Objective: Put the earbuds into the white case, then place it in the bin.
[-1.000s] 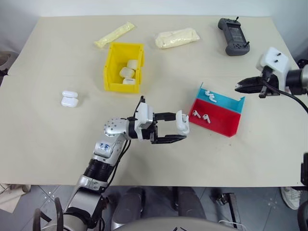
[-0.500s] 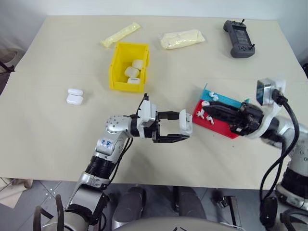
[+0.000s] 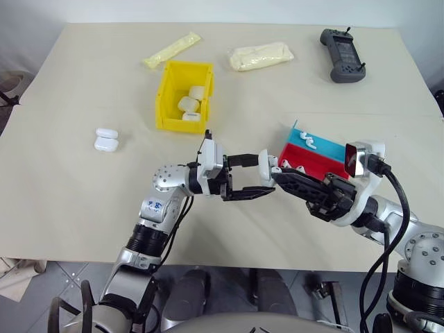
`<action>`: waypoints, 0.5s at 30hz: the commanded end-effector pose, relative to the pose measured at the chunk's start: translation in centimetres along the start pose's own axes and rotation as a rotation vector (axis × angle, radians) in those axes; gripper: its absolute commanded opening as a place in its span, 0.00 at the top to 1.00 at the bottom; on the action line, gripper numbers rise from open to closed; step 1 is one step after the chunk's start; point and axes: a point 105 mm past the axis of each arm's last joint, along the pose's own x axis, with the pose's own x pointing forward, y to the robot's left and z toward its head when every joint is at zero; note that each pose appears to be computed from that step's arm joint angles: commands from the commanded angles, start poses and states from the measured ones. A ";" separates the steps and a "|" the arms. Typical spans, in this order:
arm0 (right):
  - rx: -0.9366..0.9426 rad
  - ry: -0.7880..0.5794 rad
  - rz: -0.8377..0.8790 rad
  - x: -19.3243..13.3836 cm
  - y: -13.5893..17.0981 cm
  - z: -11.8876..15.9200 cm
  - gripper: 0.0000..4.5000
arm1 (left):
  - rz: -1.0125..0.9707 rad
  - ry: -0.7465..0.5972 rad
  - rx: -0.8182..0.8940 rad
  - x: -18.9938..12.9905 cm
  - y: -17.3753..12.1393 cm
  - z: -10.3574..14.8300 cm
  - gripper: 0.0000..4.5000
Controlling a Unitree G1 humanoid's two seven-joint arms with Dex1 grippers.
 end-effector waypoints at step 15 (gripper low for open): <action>-0.026 -0.057 0.006 -0.7 0.1 1.4 0.88 | -0.028 -0.031 0.013 0.4 -0.2 0.8 0.38</action>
